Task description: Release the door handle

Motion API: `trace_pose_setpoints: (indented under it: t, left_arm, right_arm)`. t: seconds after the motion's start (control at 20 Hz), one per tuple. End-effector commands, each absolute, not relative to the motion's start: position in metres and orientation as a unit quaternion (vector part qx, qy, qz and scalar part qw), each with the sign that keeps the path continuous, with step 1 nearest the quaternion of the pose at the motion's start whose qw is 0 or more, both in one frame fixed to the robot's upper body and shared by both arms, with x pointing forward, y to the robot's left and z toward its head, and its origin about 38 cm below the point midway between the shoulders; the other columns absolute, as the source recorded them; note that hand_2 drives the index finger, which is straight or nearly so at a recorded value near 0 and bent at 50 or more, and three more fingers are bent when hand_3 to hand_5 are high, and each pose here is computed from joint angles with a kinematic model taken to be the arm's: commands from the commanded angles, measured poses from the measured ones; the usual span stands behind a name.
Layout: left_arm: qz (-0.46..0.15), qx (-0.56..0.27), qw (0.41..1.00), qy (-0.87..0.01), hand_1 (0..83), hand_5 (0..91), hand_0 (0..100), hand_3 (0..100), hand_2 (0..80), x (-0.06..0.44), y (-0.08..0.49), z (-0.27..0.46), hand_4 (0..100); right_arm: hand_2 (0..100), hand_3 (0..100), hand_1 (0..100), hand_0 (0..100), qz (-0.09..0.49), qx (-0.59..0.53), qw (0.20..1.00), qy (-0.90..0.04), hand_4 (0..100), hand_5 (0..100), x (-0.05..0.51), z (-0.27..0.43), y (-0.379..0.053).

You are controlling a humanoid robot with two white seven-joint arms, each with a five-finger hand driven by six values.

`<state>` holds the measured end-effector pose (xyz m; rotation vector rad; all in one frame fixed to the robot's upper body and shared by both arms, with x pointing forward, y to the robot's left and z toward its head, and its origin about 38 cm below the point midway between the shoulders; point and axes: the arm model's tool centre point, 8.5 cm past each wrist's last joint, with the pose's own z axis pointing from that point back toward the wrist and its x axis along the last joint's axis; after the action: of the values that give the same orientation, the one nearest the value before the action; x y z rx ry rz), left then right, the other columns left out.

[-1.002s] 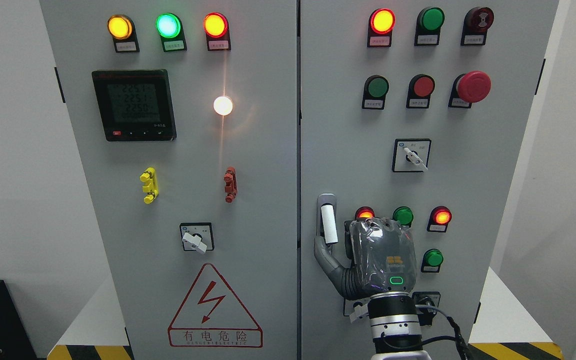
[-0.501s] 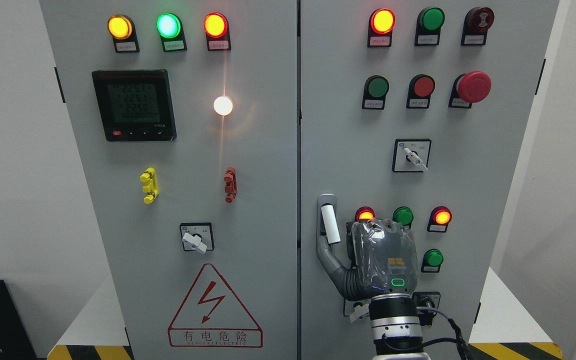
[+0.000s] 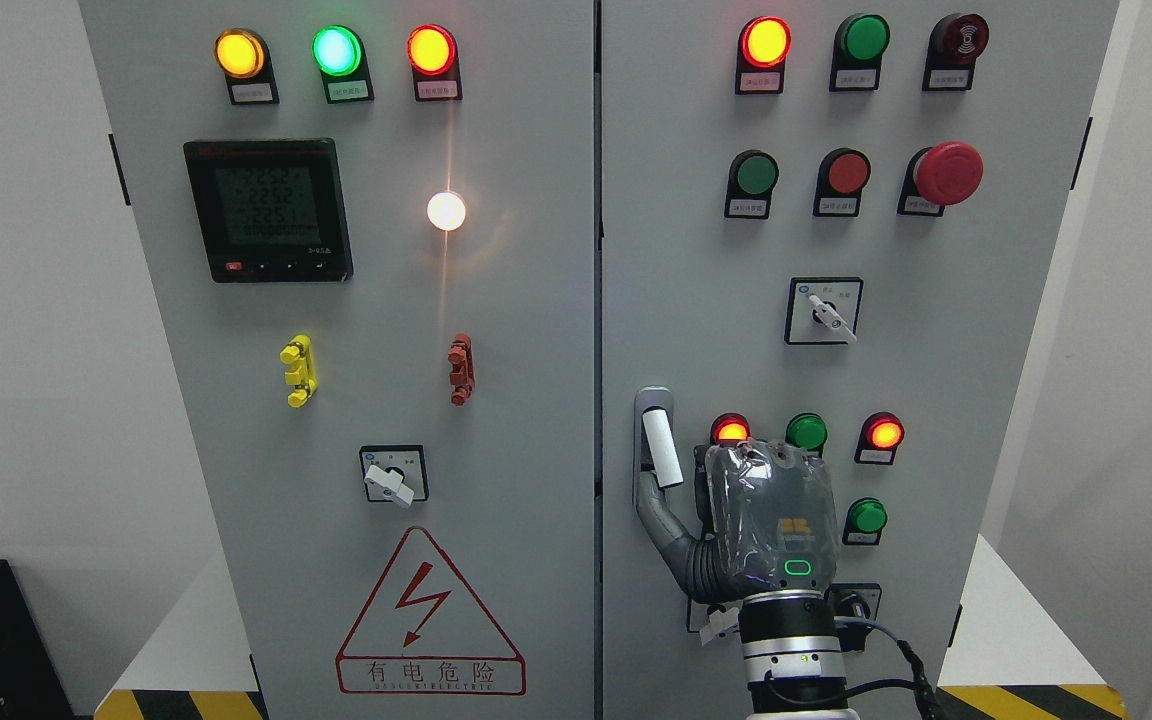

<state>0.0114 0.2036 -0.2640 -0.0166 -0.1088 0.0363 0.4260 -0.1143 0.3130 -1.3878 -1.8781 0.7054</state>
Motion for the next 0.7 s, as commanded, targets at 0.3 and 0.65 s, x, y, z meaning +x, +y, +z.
trace_pose_setpoints:
  t: [0.3,0.65]
  left_arm:
    - [0.017,-0.007,0.998,-0.054,55.6,0.0,12,0,0.0,0.0191,0.2048,-0.2633,0]
    - [0.017,-0.007,0.998,-0.053,55.6,0.0,12,0,0.0,0.0181,0.2048,-0.2633,0]
  right_arm:
    - [97,100,36,52,0.261,-0.539,0.347,-0.721,98,100,0.4241,0.3112,-0.1175]
    - [96,100,37,52,0.259,-0.539,0.347,-0.722,98,100,0.422,0.3114,-0.1181]
